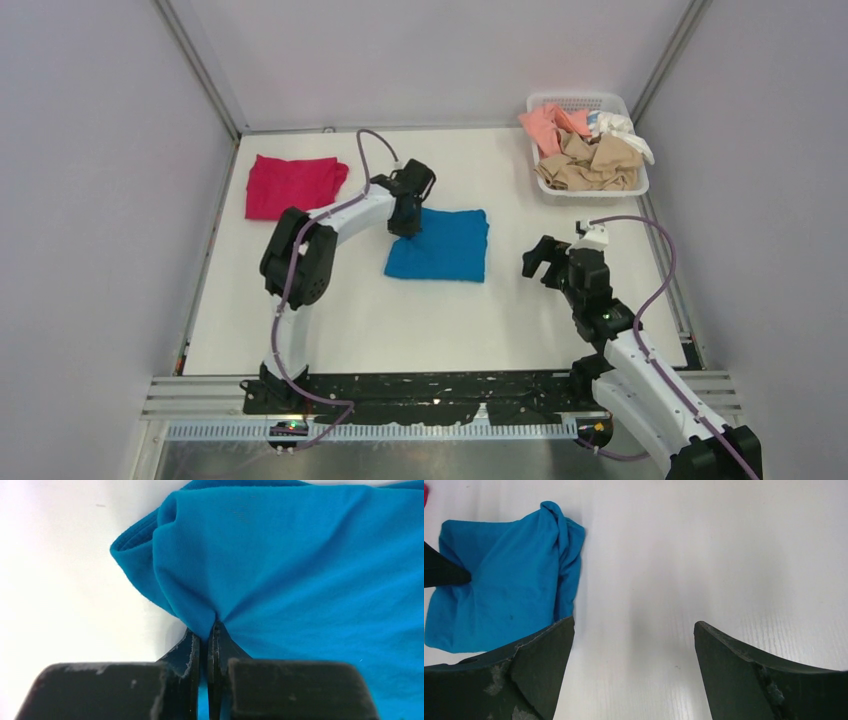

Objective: Fold and stack the t-shirts
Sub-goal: Put the neatly folded tshirt into the corner of the board with the left arm

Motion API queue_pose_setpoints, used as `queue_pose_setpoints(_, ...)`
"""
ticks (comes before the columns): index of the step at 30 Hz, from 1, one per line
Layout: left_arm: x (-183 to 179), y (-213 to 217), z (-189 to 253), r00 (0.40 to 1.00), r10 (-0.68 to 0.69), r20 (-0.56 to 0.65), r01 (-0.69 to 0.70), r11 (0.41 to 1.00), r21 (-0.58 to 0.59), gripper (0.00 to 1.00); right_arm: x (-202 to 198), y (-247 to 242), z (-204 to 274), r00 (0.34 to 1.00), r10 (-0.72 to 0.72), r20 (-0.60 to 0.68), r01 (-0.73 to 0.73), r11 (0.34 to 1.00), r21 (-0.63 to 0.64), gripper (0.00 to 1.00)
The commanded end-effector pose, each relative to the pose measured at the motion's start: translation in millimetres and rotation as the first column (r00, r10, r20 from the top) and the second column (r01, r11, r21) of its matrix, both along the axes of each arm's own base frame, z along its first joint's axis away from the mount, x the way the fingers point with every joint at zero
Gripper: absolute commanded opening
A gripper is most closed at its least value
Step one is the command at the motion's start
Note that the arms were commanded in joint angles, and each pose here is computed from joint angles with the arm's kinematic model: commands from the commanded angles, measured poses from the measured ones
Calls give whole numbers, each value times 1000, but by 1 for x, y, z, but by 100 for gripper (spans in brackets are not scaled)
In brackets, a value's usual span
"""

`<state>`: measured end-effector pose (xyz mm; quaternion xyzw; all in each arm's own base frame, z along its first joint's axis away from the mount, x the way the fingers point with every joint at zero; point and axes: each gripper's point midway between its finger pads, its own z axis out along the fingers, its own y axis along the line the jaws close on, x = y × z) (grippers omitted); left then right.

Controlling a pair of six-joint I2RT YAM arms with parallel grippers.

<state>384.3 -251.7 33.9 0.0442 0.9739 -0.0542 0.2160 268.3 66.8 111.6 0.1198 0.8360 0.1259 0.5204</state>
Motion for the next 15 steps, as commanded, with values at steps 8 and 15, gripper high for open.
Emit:
queue_pose_setpoints(8,78,100,114,919,-76,386,-94,911,402,0,9,-6,15,995,-24,95,26,999,-22,95)
queue_pose_setpoints(15,112,137,169,862,-227,453,-86,816,571,0,9,-7,8,997,-20,76,23,999,-33,95)
